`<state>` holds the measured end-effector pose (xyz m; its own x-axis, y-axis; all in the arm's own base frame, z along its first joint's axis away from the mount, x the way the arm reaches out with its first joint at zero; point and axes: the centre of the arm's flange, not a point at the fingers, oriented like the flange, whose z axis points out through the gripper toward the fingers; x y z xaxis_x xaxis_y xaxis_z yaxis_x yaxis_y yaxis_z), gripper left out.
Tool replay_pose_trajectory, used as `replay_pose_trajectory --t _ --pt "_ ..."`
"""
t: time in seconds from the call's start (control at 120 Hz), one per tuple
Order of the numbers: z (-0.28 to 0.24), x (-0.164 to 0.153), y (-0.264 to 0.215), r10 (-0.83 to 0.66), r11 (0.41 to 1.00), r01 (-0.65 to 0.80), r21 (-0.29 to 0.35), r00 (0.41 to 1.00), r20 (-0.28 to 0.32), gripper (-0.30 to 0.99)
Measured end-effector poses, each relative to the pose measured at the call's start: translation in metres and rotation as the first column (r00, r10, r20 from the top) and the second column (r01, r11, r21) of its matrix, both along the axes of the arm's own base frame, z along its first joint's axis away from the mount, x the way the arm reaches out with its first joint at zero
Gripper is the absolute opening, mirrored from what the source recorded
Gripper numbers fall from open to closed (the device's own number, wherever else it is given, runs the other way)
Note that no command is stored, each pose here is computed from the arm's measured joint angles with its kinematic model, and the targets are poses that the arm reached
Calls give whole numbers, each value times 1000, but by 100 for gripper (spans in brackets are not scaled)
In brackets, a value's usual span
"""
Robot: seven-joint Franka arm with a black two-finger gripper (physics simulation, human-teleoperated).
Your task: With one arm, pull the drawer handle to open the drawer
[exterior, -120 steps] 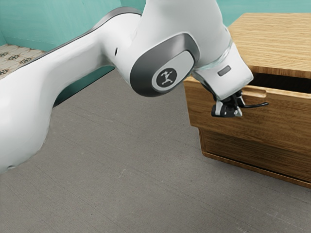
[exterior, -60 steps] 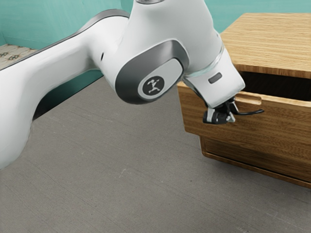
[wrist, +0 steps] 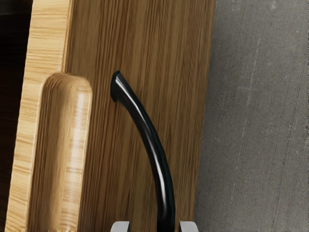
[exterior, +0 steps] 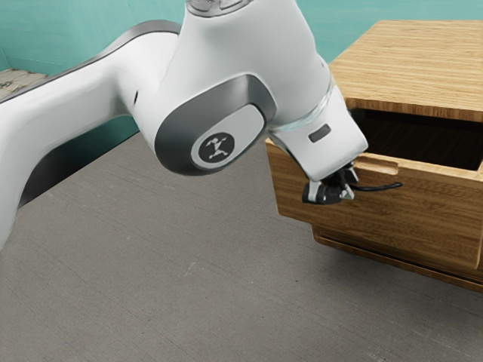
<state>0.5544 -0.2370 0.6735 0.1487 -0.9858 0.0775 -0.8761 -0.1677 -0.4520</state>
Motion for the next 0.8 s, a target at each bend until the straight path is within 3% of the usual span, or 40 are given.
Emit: replay_pose_trajectory --t 0.8 --pt "-2 -22 -4 23 1000 -23 -21 1000 11 5"
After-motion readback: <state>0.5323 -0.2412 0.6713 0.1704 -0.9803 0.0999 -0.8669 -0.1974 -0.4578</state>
